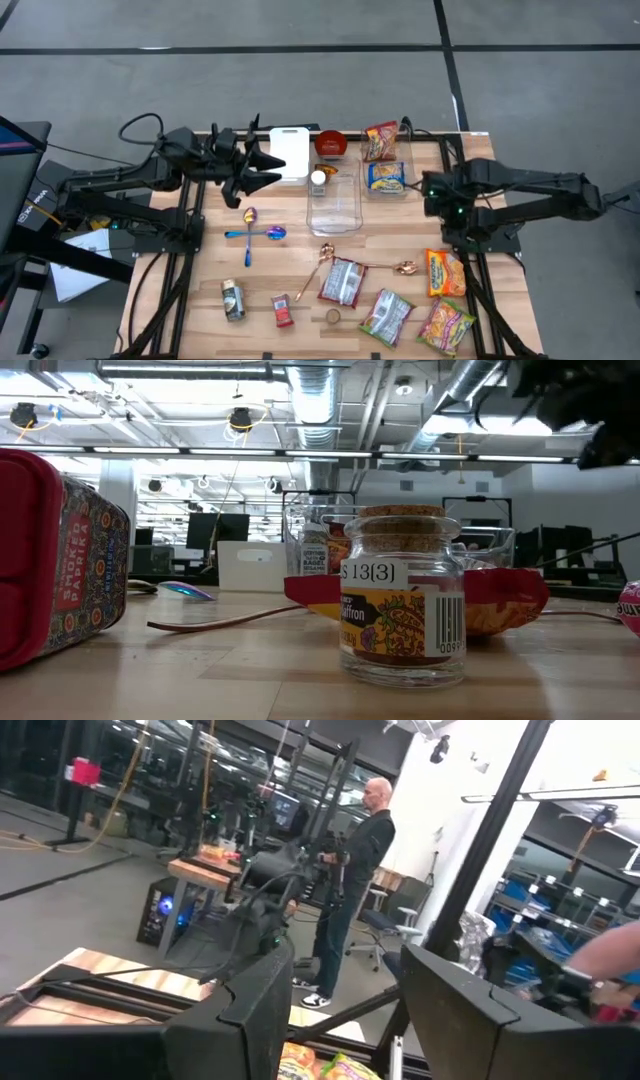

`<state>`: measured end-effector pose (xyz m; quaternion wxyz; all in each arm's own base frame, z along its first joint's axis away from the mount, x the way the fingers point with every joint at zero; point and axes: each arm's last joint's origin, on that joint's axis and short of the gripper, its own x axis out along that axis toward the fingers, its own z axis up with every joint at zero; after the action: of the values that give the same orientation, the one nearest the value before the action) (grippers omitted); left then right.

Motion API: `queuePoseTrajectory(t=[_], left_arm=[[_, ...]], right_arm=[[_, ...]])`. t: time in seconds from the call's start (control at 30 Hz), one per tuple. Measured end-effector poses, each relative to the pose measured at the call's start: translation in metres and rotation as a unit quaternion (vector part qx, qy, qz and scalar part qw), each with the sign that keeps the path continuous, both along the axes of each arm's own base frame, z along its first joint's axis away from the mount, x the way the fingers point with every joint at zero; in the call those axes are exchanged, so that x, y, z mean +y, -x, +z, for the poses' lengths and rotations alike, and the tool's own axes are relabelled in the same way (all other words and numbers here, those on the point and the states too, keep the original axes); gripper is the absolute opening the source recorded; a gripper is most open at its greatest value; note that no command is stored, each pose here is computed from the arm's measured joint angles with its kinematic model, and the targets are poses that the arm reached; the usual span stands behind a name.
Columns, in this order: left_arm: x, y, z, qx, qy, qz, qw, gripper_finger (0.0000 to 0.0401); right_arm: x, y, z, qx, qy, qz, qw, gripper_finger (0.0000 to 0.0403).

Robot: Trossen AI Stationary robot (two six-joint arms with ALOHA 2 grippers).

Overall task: Pick & Place Food Item
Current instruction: Put the orange noodle pack into the right transparent bin

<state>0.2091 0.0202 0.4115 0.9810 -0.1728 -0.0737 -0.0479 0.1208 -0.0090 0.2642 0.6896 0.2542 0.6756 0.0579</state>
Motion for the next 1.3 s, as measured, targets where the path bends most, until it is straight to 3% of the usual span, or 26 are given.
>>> queuePoseTrajectory(t=[0.2, 0.27, 0.53, 0.7, 0.93, 1.3], left_arm=[[-0.003, 0.000, 0.000, 0.001, 0.000, -0.006, 1.000, 0.0182], [-0.003, 0.000, 0.000, 0.001, 0.000, -0.006, 1.000, 0.0182], [-0.003, 0.000, 0.000, 0.000, 0.000, -0.004, 1.000, 0.0182], [-0.003, 0.000, 0.000, 0.001, -0.001, -0.003, 1.000, 0.0182], [-0.003, 0.000, 0.000, 0.001, -0.001, -0.003, 1.000, 0.0182], [-0.002, 0.000, 0.000, 0.002, -0.001, -0.003, 1.000, 0.0182]], right_arm=[[0.005, 0.007, -0.023, -0.014, -0.012, 0.012, 1.000, 0.0129], [0.005, 0.002, -0.020, -0.051, -0.004, 0.019, 0.998, 0.0147], [0.004, -0.010, -0.038, 0.011, -0.011, 0.021, 1.000, 0.0217], [0.000, -0.026, -0.056, 0.083, 0.001, 0.033, 0.996, 0.0216], [-0.003, -0.048, -0.083, 0.126, -0.010, 0.062, 0.990, 0.0198], [-0.004, -0.054, -0.107, 0.194, -0.013, 0.060, 0.979, 0.0193]])
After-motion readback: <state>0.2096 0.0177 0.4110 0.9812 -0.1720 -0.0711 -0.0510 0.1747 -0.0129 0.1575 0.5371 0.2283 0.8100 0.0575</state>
